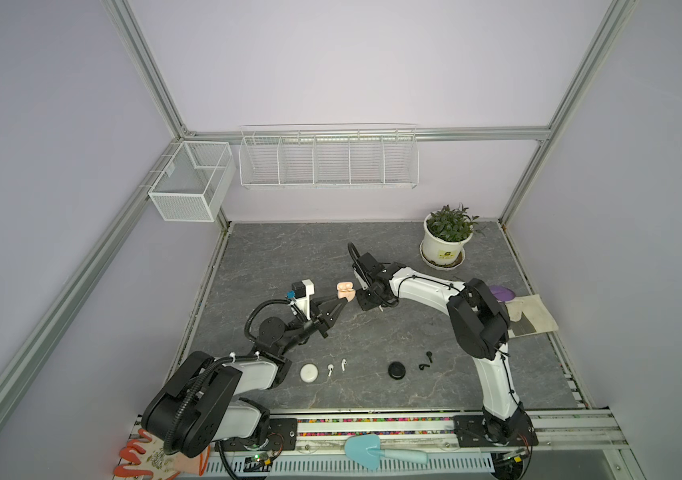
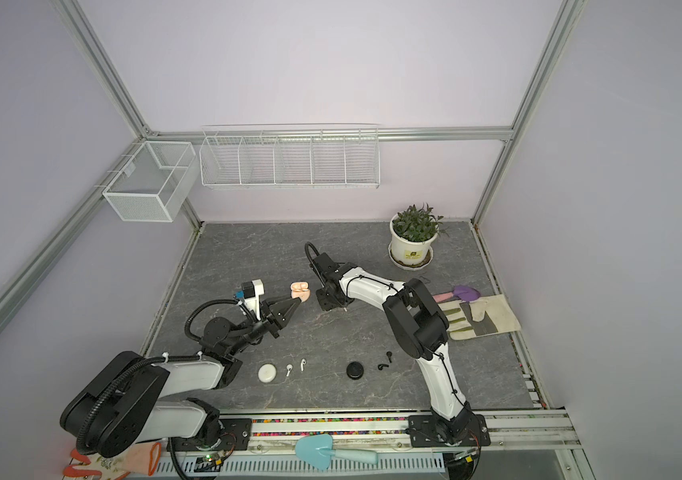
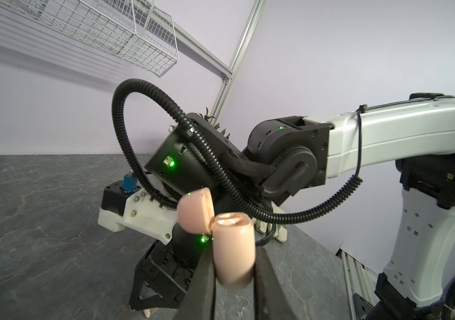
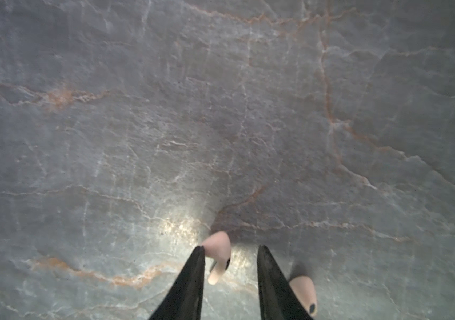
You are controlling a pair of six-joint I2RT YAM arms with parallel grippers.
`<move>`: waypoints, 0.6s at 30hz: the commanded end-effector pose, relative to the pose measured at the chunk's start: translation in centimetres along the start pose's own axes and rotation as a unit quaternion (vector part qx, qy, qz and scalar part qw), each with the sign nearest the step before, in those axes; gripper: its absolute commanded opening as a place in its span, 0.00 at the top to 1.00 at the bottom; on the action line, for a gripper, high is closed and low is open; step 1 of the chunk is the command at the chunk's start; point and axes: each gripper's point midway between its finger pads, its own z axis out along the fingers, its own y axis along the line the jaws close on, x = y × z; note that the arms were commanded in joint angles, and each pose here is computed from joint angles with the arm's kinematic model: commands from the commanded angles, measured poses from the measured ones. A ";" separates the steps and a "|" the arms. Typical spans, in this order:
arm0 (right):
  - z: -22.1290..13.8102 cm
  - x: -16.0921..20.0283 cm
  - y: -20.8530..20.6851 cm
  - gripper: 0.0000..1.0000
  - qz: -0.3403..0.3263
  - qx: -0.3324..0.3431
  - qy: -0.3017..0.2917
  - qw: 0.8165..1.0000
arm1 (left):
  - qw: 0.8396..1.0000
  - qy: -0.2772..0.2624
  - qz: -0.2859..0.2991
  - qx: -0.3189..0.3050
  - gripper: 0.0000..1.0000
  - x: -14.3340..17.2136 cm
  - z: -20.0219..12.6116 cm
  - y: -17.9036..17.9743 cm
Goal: Insert wireless bluetooth earbuds into charging case
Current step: Pick up the wireless bluetooth earbud from the center of the table.
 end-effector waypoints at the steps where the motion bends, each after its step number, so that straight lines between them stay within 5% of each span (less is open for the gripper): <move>1: 0.6 0.0 0.8 0.64 0.000 -0.007 0.006 1.000 | 1.000 -0.016 0.009 0.004 1.00 -0.7 -0.4 -0.4; 18: 1.4 1.4 0.9 0.63 0.021 -0.019 0.047 0.999 | 1.000 -0.015 0.007 0.001 1.00 -0.5 -0.5 -0.3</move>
